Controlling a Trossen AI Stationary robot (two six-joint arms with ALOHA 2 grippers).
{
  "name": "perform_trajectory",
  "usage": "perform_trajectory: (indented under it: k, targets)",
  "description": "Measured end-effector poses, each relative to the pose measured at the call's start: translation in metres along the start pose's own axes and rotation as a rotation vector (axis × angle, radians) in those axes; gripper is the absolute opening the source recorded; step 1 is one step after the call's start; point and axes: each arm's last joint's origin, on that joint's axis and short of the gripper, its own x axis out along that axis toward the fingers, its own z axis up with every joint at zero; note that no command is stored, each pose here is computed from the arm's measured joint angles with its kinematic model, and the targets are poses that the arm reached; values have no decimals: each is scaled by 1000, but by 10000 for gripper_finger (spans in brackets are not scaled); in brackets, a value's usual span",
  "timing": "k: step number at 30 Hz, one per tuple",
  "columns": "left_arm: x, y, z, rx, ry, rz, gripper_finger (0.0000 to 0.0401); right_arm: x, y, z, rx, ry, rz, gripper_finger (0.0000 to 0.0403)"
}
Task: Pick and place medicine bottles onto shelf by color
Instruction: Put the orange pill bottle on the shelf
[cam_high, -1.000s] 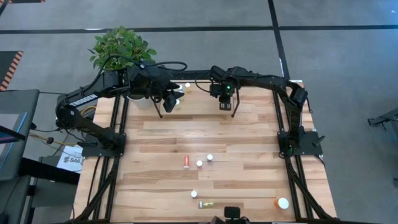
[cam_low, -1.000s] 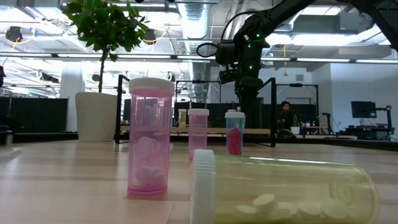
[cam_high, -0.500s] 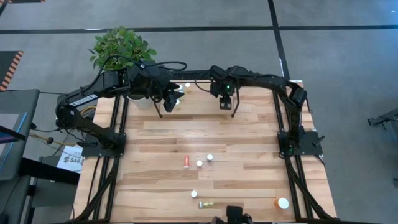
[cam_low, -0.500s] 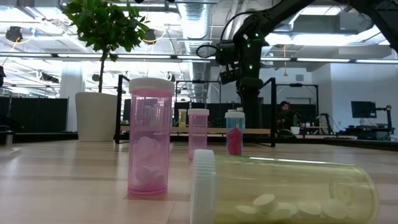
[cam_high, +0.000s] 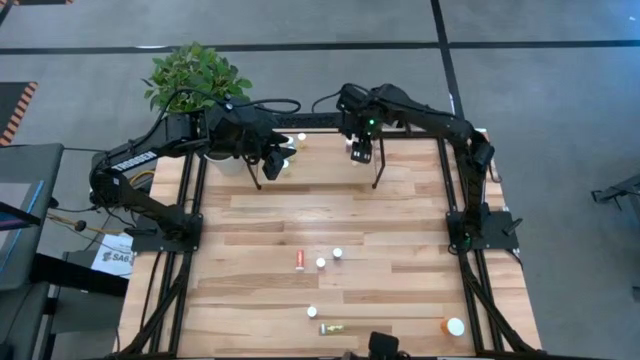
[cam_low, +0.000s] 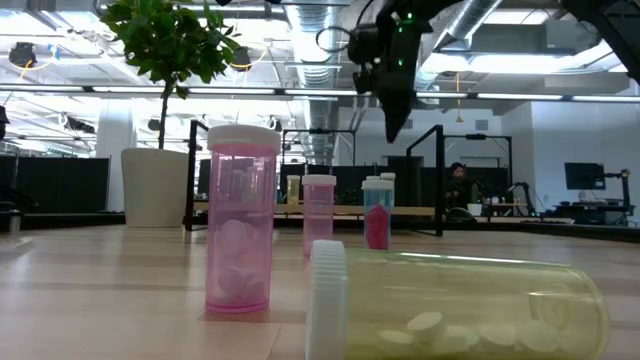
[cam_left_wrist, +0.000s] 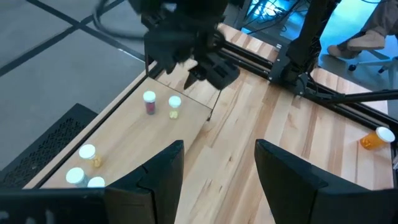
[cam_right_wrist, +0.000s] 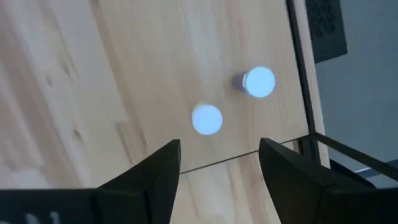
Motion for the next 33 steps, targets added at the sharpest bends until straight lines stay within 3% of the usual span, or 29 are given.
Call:
perform_trajectory:
  k: [8, 18, 24, 28, 33]
  targets:
    - [0, 2, -6, 10, 68, 13, 183, -36, 24, -7, 155, 77, 127, 238]
    - [2, 2, -13, 12, 124, 32, 183, -103, 107, -35, 101, -32, 191, 238]
    - [14, -9, -15, -2, 144, 9, 183, -141, 151, -83, 122, -98, 163, 238]
    - [26, -24, -18, -8, 147, -2, 183, -148, 174, -125, 231, -98, 131, 238]
    - [42, -45, -23, -34, 160, -27, 183, -135, 207, -181, 421, -8, 159, 238]
